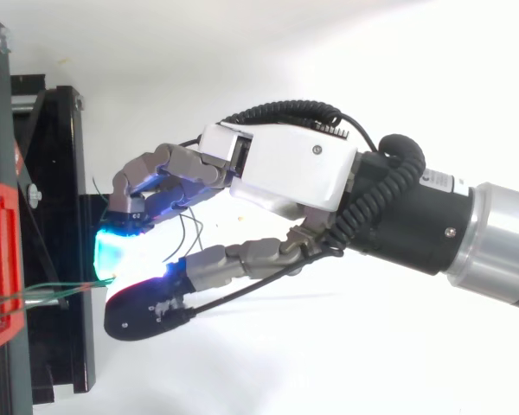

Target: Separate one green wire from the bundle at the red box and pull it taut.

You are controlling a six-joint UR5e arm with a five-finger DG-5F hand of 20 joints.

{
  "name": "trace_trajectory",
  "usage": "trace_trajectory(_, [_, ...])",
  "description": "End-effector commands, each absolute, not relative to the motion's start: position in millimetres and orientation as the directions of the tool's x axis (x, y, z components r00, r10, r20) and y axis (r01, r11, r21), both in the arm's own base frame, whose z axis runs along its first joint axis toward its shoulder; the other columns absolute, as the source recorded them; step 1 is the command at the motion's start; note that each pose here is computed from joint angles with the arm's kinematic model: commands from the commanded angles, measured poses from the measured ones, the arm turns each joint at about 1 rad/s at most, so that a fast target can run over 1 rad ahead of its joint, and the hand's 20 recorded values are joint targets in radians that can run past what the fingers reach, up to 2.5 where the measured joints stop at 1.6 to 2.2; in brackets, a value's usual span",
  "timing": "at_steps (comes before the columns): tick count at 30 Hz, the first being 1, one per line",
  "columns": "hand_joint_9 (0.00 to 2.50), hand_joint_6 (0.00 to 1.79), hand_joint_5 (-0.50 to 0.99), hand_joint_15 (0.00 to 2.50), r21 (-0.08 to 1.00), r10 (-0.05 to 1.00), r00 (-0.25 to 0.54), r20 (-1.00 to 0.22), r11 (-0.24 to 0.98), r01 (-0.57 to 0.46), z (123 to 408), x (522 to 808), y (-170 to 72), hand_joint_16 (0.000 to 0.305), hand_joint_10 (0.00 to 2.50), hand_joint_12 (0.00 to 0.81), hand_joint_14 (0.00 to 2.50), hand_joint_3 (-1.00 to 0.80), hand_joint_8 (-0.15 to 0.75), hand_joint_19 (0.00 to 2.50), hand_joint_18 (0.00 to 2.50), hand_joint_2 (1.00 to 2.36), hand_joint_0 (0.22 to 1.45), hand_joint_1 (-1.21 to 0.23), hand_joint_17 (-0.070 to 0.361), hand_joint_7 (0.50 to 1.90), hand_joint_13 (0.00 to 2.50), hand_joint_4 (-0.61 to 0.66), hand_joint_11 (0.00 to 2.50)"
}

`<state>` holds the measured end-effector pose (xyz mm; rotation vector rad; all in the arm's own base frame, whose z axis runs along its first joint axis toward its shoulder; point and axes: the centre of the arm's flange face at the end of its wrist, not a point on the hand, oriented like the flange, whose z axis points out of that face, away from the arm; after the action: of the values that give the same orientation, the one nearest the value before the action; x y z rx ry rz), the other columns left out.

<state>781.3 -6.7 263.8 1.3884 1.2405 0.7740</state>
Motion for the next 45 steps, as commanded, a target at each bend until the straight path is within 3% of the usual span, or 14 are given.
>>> trace_trajectory(1, [0.77, 0.90, -0.15, 0.04, 0.961, 0.953, 0.248, -0.175, 0.110, 0.256, 266, 782, -7, 0.047, 0.01, 0.314, 0.00, -0.43, 0.252, 0.20, 0.29, 1.01, 0.62, -0.84, 0.107, 0.93, 0.37, 0.12, 0.19])
trace_trajectory(7, [0.78, 0.89, -0.15, 0.05, 0.961, 0.952, 0.250, -0.175, 0.110, 0.256, 269, 783, -7, 0.048, 0.01, 0.316, 0.00, -0.50, 0.251, 0.21, 0.31, 1.00, 0.59, -0.80, 0.108, 0.93, 0.38, 0.14, 0.18])
trace_trajectory(17, [0.80, 0.88, -0.14, 0.05, 0.961, 0.952, 0.250, -0.174, 0.109, 0.254, 269, 783, -7, 0.048, 0.01, 0.315, 0.00, -0.46, 0.258, 0.22, 0.31, 1.00, 0.57, -0.69, 0.107, 0.96, 0.39, 0.14, 0.18])
trace_trajectory(24, [0.80, 0.90, -0.14, 0.06, 0.961, 0.953, 0.248, -0.175, 0.110, 0.256, 269, 783, -7, 0.047, 0.01, 0.314, 0.00, -0.32, 0.259, 0.22, 0.32, 1.01, 0.60, -0.77, 0.105, 0.99, 0.40, 0.08, 0.19])
trace_trajectory(29, [0.78, 0.90, -0.15, 0.06, 0.962, 0.953, 0.250, -0.173, 0.108, 0.252, 271, 784, -8, 0.048, 0.01, 0.316, 0.00, -0.44, 0.251, 0.22, 0.32, 1.00, 0.59, -0.83, 0.107, 0.93, 0.39, 0.13, 0.19])
trace_trajectory(31, [0.78, 0.89, -0.14, 0.05, 0.963, 0.953, 0.251, -0.171, 0.107, 0.247, 274, 784, -8, 0.048, 0.01, 0.320, 0.00, -0.50, 0.253, 0.21, 0.32, 1.00, 0.56, -0.79, 0.109, 0.93, 0.39, 0.14, 0.18])
trace_trajectory(38, [0.80, 0.88, -0.14, 0.05, 0.958, 0.952, 0.250, -0.178, 0.110, 0.263, 276, 783, -9, 0.048, 0.01, 0.317, 0.00, -0.45, 0.257, 0.23, 0.32, 1.00, 0.57, -0.62, 0.107, 0.97, 0.39, 0.13, 0.18])
trace_trajectory(45, [0.79, 0.89, -0.14, 0.06, 0.955, 0.951, 0.248, -0.183, 0.113, 0.273, 279, 782, -9, 0.047, 0.01, 0.316, 0.00, -0.31, 0.256, 0.22, 0.31, 1.01, 0.60, -0.79, 0.106, 1.00, 0.39, 0.09, 0.19])
